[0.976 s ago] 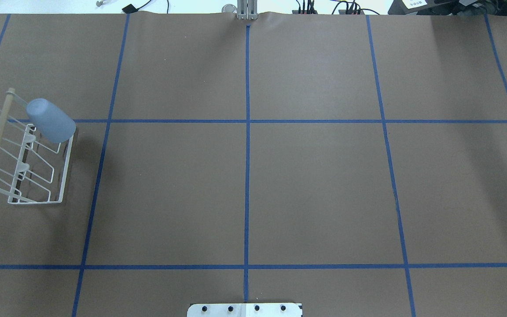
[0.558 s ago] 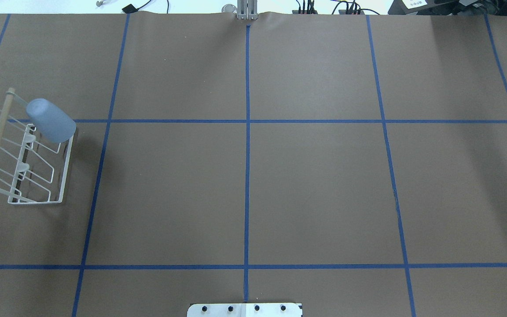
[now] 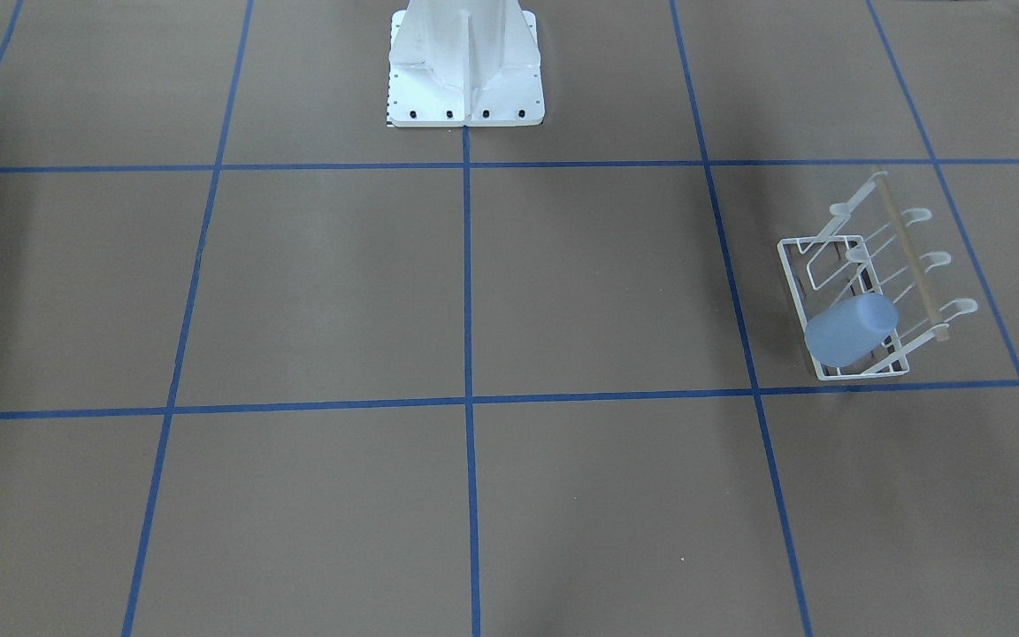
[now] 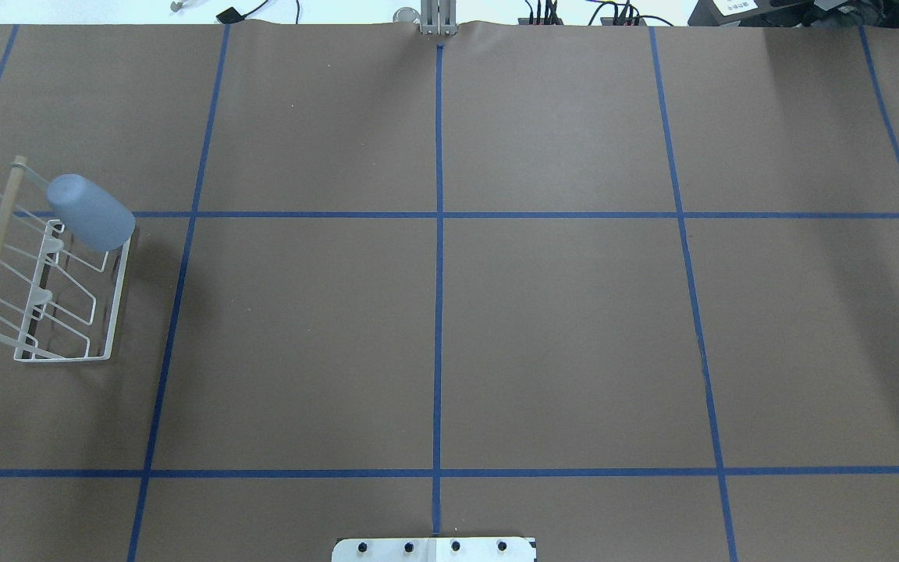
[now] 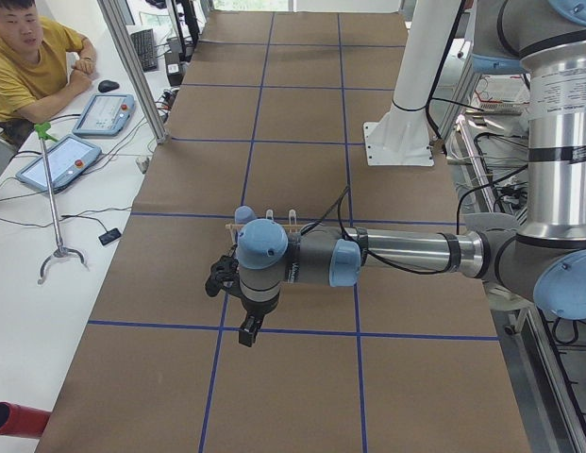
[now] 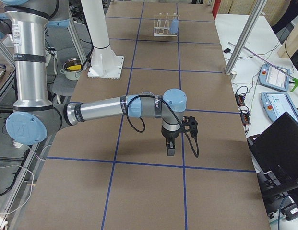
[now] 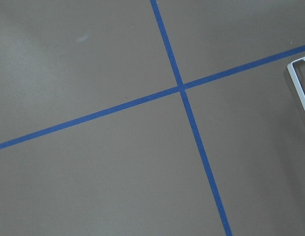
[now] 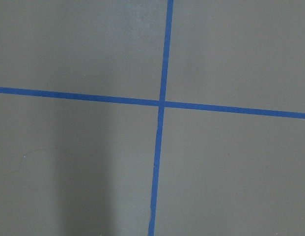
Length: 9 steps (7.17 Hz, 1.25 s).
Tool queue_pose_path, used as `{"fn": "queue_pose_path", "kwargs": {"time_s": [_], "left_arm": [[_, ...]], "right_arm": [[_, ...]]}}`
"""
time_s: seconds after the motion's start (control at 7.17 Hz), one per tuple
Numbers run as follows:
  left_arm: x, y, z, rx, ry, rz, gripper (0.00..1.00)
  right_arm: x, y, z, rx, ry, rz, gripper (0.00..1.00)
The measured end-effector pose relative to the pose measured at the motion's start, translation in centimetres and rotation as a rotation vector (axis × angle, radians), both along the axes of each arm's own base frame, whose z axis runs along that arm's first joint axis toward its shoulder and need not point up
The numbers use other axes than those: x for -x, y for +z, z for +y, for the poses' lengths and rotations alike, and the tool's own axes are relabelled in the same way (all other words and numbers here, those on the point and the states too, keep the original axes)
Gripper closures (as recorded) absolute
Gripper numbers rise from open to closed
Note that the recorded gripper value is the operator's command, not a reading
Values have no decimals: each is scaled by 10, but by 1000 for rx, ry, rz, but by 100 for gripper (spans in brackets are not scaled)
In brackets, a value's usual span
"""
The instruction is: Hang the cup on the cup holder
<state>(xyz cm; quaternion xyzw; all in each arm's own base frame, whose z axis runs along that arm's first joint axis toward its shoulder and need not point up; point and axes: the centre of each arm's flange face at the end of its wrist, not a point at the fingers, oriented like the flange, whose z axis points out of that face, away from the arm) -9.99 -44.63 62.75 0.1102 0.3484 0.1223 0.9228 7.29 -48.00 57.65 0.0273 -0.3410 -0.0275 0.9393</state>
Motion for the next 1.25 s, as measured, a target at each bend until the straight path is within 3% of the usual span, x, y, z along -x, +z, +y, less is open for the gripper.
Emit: {"fn": "queue_pose_path", "kwargs": {"time_s": [1.25], "left_arm": [[-1, 4, 14, 13, -2, 0, 2]], "right_arm": [[0, 3, 2, 9, 1, -5, 0]]}}
